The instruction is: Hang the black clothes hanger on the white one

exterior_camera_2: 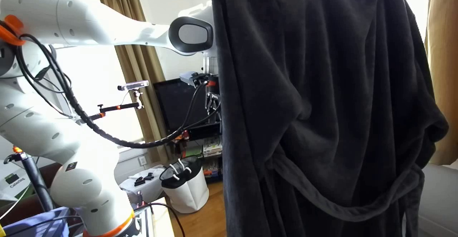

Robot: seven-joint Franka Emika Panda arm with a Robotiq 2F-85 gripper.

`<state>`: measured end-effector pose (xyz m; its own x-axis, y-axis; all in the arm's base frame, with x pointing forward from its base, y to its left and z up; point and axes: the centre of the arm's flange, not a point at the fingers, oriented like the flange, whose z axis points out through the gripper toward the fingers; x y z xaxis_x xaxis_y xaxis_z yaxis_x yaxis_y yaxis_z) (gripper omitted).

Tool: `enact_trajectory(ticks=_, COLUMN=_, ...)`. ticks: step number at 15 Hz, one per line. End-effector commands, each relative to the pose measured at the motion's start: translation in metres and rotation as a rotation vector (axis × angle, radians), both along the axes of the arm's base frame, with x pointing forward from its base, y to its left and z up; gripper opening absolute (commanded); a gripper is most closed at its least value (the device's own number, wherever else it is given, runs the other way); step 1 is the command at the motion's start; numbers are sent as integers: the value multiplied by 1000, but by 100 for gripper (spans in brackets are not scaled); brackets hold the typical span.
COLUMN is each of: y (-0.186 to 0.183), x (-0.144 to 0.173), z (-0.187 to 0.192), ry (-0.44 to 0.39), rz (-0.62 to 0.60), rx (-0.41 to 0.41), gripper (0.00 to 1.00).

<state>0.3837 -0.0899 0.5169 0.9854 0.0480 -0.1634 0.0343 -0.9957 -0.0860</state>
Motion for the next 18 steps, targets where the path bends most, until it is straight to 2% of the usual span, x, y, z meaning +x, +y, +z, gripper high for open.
enact_trajectory(ticks=1, y=57, x=30, z=24, ry=-80, rz=187, rx=-25, gripper=100)
enact_trajectory(ticks=4, y=107, x=32, z=56, ry=-143, rz=351, rx=-49, gripper=100)
enact_trajectory(ticks=6, y=134, x=20, z=84, ry=-199, rz=455, rx=-66, gripper=100)
enact_trajectory(ticks=13, y=209, x=-49, z=159, ry=-432, rz=781, rx=-101, gripper=100)
enact_trajectory(ticks=14, y=216, x=-61, z=163, ry=-462, rz=819, rx=-135, gripper=100)
enact_trajectory(ticks=15, y=208, x=-37, z=159, ry=-407, rz=746, rx=-105, gripper=100)
enact_trajectory(ticks=18, y=212, x=-45, z=167, ry=-428, rz=755, rx=-109, gripper=100)
